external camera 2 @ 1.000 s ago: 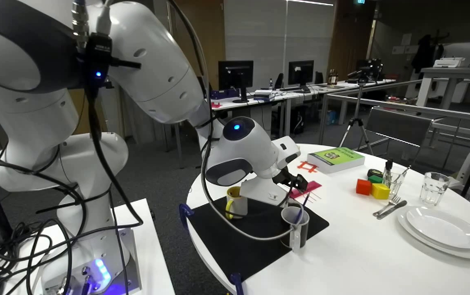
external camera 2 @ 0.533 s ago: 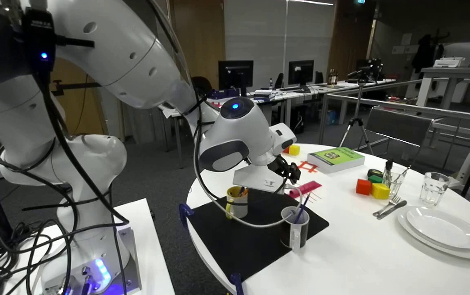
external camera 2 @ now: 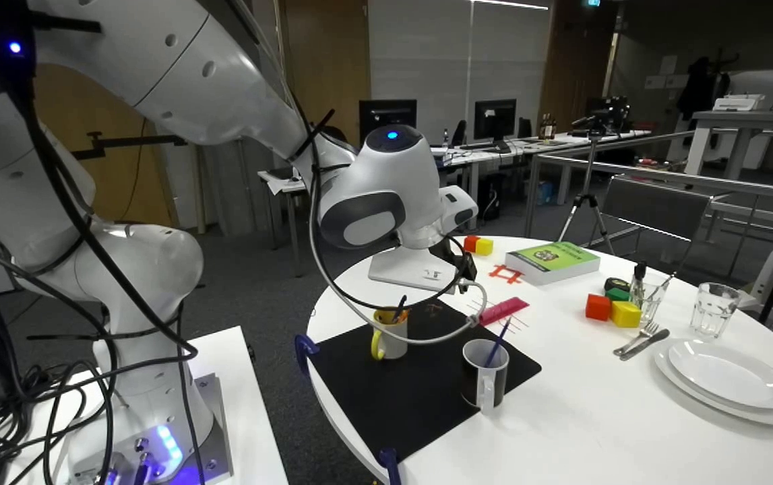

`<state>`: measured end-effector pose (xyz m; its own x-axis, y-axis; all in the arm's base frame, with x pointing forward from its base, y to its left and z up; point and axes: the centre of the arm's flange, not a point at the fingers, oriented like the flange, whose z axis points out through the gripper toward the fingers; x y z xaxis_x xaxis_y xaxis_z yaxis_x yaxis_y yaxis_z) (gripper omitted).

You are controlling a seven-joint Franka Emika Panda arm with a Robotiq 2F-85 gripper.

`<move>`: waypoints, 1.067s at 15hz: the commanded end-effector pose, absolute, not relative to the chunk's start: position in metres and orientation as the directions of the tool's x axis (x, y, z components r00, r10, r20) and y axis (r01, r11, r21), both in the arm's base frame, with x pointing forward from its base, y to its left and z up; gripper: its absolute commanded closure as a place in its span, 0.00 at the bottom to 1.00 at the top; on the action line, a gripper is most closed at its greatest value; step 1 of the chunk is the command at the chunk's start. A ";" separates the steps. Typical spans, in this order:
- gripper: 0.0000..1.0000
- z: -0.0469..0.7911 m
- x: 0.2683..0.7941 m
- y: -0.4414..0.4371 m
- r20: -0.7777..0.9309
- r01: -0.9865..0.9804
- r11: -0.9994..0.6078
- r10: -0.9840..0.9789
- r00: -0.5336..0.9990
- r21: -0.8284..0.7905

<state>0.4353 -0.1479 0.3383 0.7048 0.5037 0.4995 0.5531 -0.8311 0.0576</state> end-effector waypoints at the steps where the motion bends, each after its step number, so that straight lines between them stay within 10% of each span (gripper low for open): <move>1: 0.00 0.347 0.439 -0.137 0.420 0.534 -0.845 0.489 0.765 0.011; 16: 0.00 0.336 0.436 -0.129 0.426 0.557 -0.831 0.498 0.756 -0.017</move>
